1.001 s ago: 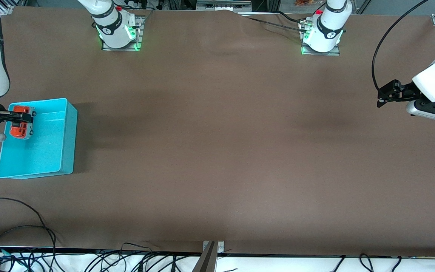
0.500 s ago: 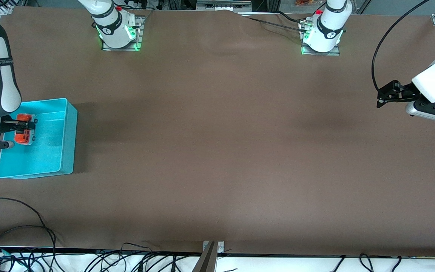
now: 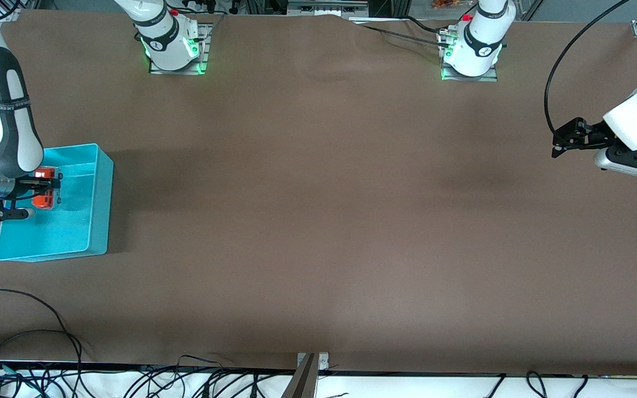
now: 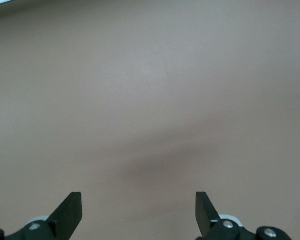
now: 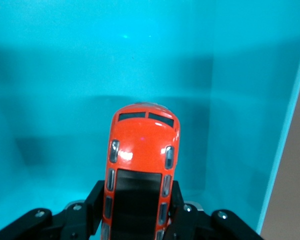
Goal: Wind up bus and store in blue box
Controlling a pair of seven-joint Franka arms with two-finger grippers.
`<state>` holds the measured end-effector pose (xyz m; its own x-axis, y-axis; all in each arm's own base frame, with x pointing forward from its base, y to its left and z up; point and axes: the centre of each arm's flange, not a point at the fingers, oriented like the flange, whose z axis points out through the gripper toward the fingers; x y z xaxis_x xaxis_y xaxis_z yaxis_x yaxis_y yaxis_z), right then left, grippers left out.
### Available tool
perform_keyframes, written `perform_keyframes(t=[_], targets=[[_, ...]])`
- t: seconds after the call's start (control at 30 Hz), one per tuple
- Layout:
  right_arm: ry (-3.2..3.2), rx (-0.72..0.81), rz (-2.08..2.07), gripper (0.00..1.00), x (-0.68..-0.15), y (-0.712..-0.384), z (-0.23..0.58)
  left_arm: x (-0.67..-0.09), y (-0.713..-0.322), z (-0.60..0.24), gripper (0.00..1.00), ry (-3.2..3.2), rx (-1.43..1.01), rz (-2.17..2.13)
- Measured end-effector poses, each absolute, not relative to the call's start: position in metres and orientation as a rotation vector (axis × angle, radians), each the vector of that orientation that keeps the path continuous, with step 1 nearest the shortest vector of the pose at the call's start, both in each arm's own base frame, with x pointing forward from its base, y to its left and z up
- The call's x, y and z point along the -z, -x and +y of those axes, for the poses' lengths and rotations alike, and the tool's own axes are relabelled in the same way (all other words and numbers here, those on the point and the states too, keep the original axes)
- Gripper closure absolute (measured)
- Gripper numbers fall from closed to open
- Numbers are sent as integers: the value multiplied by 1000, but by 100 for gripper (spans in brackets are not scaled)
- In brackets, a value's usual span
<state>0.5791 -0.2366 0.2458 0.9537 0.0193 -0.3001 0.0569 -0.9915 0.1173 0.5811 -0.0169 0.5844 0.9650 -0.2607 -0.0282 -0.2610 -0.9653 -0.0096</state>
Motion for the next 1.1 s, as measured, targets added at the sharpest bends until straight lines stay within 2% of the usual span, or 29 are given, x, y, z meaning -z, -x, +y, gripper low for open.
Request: perform_keyframes(t=[0.57, 0.67, 0.7, 0.93, 1.1], targets=[[-2948, 453, 61, 45, -204, -573, -260, -588, -582, -18, 0, 3100, -29, 414], [-2946, 447, 49, 37, -202, -573, -260, -587, -583, -18, 0, 3100, -30, 414], [-2945, 444, 32, 29, -202, -573, -260, -587, -583, -18, 0, 3100, -31, 414], [-2941, 437, -33, 1, -199, -575, -255, -587, -583, -18, 0, 3100, -31, 414], [-2940, 430, -46, 0, -202, -576, -255, -587, -583, -18, 0, 3100, -31, 414]])
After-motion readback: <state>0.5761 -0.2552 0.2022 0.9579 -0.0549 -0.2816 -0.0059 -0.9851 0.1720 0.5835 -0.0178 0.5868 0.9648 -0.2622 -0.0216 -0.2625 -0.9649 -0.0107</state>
